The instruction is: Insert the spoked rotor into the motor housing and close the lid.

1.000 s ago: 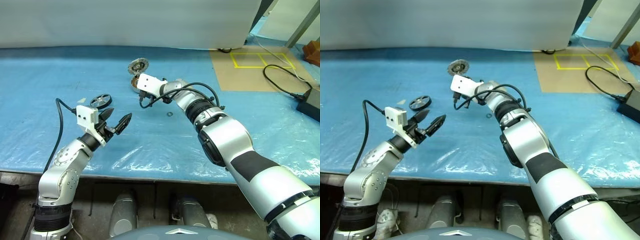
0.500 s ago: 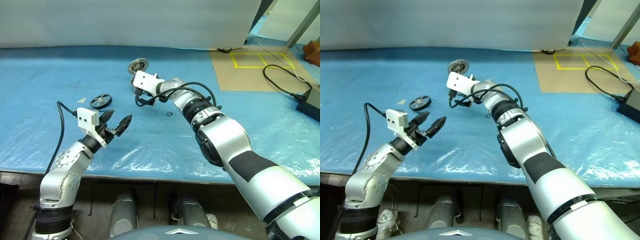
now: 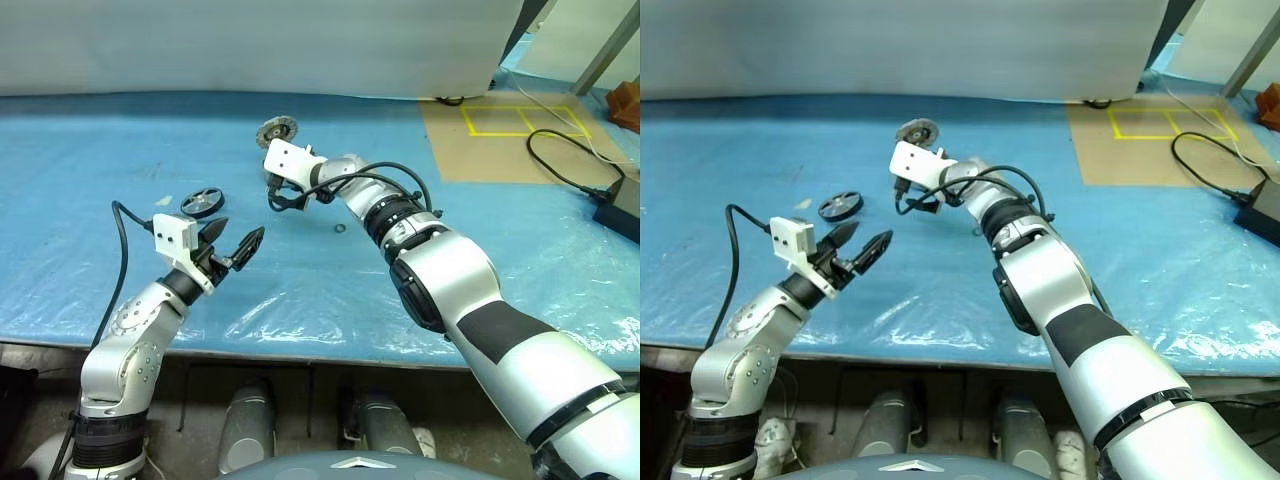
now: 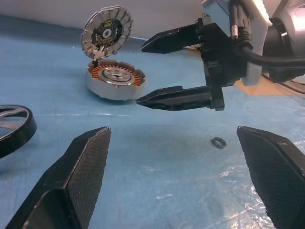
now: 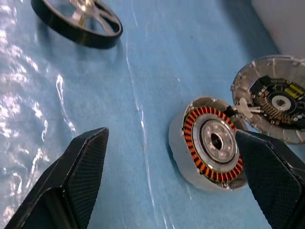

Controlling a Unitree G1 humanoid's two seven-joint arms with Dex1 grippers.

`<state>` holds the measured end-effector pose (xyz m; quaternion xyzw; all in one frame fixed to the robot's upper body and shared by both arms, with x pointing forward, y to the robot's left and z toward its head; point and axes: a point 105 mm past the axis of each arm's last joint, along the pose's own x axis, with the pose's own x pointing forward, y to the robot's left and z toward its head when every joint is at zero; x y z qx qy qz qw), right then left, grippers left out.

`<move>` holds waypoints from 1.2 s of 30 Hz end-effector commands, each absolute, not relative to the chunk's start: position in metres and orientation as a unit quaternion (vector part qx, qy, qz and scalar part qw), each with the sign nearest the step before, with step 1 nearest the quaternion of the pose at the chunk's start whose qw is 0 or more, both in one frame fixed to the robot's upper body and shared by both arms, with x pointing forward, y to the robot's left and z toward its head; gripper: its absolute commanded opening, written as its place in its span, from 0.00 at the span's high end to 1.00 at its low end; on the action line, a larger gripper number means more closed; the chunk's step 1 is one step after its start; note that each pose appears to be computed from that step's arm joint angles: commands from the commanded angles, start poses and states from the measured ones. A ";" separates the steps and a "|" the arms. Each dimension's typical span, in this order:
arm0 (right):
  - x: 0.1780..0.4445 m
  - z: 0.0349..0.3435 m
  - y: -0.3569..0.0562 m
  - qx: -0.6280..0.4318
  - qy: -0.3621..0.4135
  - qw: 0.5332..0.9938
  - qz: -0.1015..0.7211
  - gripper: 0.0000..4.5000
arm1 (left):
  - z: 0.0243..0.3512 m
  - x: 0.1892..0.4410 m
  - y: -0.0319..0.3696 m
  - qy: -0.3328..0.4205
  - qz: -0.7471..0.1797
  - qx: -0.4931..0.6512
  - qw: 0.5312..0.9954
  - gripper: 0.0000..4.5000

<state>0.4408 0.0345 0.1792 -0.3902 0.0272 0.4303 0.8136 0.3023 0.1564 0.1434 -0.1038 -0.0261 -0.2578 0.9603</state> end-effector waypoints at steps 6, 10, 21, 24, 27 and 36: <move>0.452 0.240 0.015 -0.261 -0.047 0.872 0.411 0.00 | 0.159 0.313 0.142 -0.044 -0.302 -0.095 0.948 0.00; 0.458 0.243 -0.010 -0.204 -0.050 0.894 0.395 0.00 | 0.161 0.318 0.119 -0.044 -0.340 -0.103 0.934 0.00; 0.445 0.192 -0.079 0.004 -0.039 0.909 0.414 0.00 | 0.156 0.324 0.108 -0.027 -0.361 -0.101 0.927 0.00; 0.432 0.169 -0.102 0.029 -0.027 0.917 0.396 0.00 | 0.154 0.323 0.110 -0.015 -0.377 -0.096 0.921 0.00; 0.419 0.158 -0.112 0.029 -0.018 0.918 0.395 0.00 | 0.154 0.323 0.112 -0.007 -0.388 -0.093 0.917 0.00; 0.372 0.148 -0.109 0.038 0.013 0.890 0.455 0.00 | 0.151 0.318 0.117 0.008 -0.404 -0.081 0.911 0.00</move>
